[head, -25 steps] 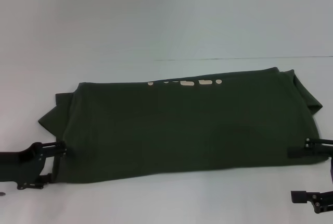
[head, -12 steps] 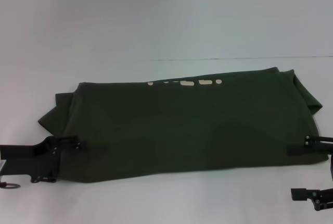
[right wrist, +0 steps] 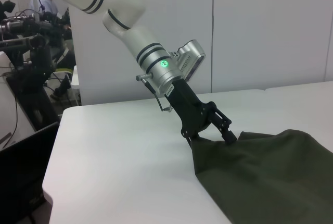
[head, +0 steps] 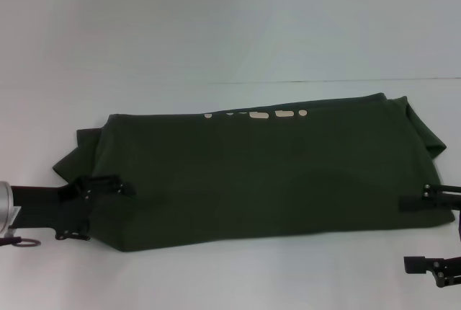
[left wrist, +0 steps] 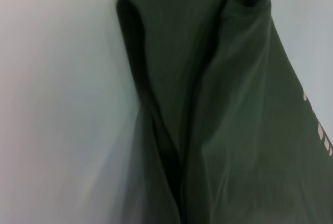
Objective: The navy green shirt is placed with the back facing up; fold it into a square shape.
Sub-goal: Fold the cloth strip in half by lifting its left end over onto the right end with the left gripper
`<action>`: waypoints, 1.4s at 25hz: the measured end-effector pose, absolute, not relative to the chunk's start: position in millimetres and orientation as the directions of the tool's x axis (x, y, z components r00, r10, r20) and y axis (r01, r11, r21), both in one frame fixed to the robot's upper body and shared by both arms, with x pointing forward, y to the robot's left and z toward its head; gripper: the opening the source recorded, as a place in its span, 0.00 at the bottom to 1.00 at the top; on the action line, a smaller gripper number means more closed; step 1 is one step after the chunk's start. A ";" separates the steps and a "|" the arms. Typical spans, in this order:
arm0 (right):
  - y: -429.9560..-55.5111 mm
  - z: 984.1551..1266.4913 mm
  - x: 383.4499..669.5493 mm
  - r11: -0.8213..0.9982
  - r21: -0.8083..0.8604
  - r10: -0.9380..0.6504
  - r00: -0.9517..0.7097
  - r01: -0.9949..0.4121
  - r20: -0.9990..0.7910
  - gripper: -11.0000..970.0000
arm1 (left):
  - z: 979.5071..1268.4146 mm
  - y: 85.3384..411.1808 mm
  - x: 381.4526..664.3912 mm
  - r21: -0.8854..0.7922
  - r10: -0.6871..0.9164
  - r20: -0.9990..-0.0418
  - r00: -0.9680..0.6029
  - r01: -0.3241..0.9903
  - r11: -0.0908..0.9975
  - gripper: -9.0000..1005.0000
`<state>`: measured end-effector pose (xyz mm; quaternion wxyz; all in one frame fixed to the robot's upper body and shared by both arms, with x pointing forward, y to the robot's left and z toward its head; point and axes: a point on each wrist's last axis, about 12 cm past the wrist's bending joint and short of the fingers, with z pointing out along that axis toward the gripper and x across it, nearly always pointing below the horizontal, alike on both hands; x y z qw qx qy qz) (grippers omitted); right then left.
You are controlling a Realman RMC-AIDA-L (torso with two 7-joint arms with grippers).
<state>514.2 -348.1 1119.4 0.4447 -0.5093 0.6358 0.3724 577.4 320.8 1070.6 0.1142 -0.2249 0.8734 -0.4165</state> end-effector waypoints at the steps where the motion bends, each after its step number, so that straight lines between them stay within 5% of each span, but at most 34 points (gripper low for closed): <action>1: -348.1 1119.5 514.3 0.205 0.020 -0.316 -0.085 -0.979 -0.945 0.93 | 1071.3 320.6 577.6 -0.780 -0.486 -0.010 -0.874 -0.297 0.550 0.89; 20: -347.3 1120.3 515.9 0.205 0.016 -0.315 -0.082 -0.979 -0.946 0.93 | 1074.9 323.0 578.8 -0.784 -0.487 -0.012 -0.874 -0.294 0.547 0.82; 35: -347.4 1120.7 517.2 0.206 0.013 -0.319 -0.080 -0.978 -0.944 0.93 | 1077.5 321.9 580.8 -0.785 -0.480 -0.013 -0.877 -0.288 0.548 0.41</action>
